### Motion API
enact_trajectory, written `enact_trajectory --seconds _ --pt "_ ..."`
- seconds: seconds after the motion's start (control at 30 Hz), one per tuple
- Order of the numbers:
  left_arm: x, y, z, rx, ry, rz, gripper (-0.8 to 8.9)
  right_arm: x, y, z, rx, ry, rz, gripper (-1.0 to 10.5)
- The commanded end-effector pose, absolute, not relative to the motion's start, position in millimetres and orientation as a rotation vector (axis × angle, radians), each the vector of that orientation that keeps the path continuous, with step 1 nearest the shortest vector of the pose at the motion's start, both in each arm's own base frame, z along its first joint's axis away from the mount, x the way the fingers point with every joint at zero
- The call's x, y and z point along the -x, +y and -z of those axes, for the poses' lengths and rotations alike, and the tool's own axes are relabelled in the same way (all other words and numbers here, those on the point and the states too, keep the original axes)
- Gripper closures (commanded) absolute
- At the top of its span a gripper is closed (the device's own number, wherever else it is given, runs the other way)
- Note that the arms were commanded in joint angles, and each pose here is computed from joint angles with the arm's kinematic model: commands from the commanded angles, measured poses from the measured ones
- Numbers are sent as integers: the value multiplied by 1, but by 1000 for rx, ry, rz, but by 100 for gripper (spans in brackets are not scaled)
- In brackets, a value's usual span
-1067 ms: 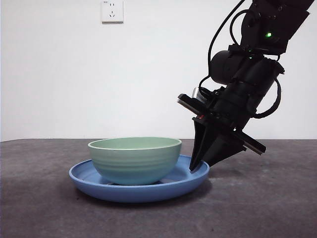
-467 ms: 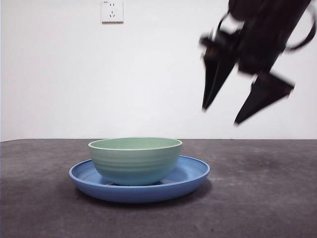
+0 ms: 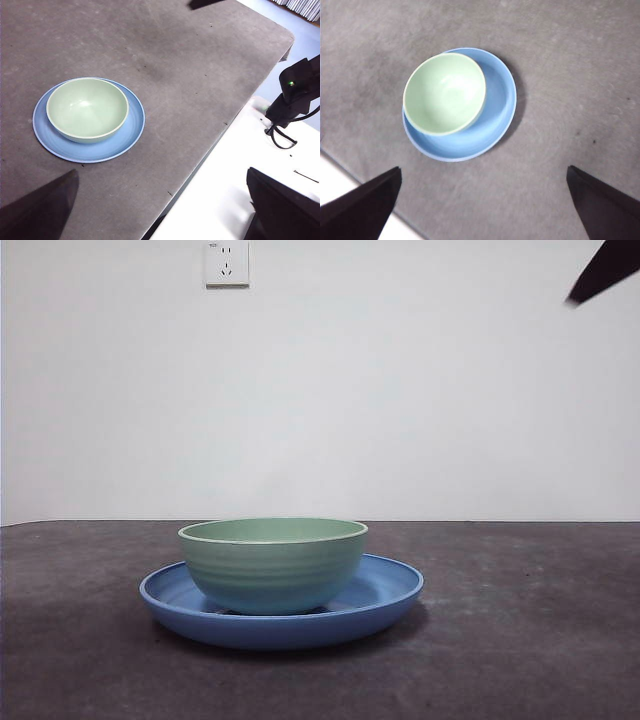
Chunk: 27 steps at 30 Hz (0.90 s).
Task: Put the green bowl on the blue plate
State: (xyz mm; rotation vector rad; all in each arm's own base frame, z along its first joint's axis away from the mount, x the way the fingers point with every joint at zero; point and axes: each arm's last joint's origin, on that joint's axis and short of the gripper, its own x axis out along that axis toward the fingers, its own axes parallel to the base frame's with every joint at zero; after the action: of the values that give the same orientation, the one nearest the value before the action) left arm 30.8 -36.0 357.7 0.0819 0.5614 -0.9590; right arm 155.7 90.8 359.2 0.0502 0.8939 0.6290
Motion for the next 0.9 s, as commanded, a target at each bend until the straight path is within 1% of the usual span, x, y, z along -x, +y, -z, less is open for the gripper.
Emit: enact_trajectory --seconds 0.03,0.13,0.23,0.43,0.63,0.8,0.83,0.9 --pt "-31 -37 -360 -78 549 972 134 -137 89 -366 -25 838 -682 325" --pt "-31 -37 -360 -78 548 972 134 -116 83 -365 -19 782 -731 326" --pt "-31 -37 -360 -78 549 972 134 -98 76 -357 -17 754 -764 326" --pt "-31 -37 -360 -78 549 972 134 -73 59 -339 -55 708 -768 326" --pt "-31 -37 -360 -78 548 973 134 -58 49 -334 -85 665 -773 326" --pt "-31 -37 -360 -78 548 973 138 -55 47 -334 -110 661 -775 326" --pt "-31 -37 -360 -78 548 973 147 -55 47 -334 -115 663 -773 326" --pt "-31 -37 -360 -78 549 972 231 -55 47 -334 -124 668 -770 332"
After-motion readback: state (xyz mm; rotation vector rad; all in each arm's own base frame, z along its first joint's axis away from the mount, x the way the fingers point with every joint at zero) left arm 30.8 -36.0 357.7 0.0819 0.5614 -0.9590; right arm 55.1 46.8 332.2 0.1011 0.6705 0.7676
